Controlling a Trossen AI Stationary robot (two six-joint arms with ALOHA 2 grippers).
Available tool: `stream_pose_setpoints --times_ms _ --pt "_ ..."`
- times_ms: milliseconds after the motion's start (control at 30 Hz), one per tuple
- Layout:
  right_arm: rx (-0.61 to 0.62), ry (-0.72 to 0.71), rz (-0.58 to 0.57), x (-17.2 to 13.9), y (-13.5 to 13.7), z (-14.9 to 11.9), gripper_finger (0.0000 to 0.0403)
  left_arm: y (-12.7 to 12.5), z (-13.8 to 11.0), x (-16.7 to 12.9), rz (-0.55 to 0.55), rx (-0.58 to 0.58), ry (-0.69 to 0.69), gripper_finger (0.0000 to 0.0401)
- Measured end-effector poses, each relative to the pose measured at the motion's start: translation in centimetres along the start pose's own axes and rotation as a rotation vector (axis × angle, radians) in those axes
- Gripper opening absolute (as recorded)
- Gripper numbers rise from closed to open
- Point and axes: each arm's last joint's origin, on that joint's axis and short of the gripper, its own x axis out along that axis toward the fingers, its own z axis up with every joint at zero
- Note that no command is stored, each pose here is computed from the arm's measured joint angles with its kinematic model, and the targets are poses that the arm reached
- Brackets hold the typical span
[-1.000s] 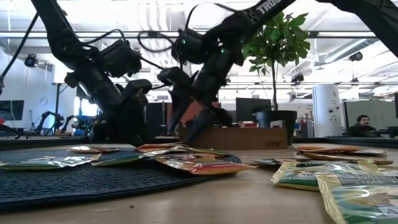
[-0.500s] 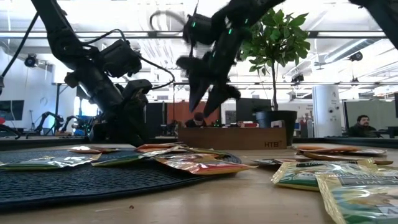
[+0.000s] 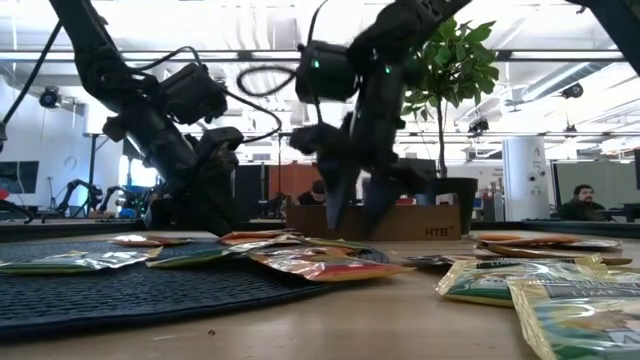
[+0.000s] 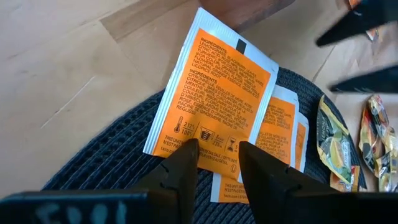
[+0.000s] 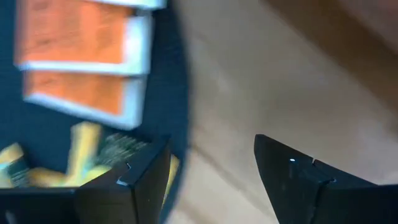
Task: Pick & Place Tea
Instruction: Put the white tea bag into the left section of the brown wooden organizer
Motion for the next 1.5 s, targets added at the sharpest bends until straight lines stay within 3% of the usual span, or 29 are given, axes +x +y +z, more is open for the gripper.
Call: stream_pose_setpoints --times_ms 233,367,433,600,667,900,1267,1500 --pt "0.068 -0.071 -0.122 0.4 -2.4 1.2 0.0228 -0.5 -0.5 0.1 -0.018 0.023 0.018 0.0123" --pt "0.076 -0.064 -0.135 0.3 -2.8 1.4 0.0227 -0.6 -0.6 0.2 -0.021 0.027 0.021 0.0123" --pt "0.066 -0.066 -0.111 0.2 -2.6 1.5 0.0225 -0.7 -0.6 0.2 -0.025 0.03 0.018 0.0123" --pt "0.078 -0.104 0.158 -0.6 -0.1 2.6 0.0224 -1.0 -0.5 0.2 -0.056 0.047 0.007 0.0123" --pt "0.089 -0.113 0.211 -0.7 0.3 2.8 0.0224 -1.2 -0.5 0.2 -0.072 0.059 0.003 0.0123" --pt "0.115 -0.087 0.185 0.4 -0.6 2.4 0.0224 -1.7 -0.8 0.3 -0.089 0.08 -0.004 0.0123" --pt "0.111 -0.113 0.302 1.0 -0.1 2.7 0.0224 -2.2 -0.4 0.3 -0.103 0.089 -0.062 0.0123" --pt "0.103 -0.125 0.298 0.8 0.1 2.5 0.0224 -2.2 -0.2 0.3 -0.093 0.084 -0.082 0.0123"
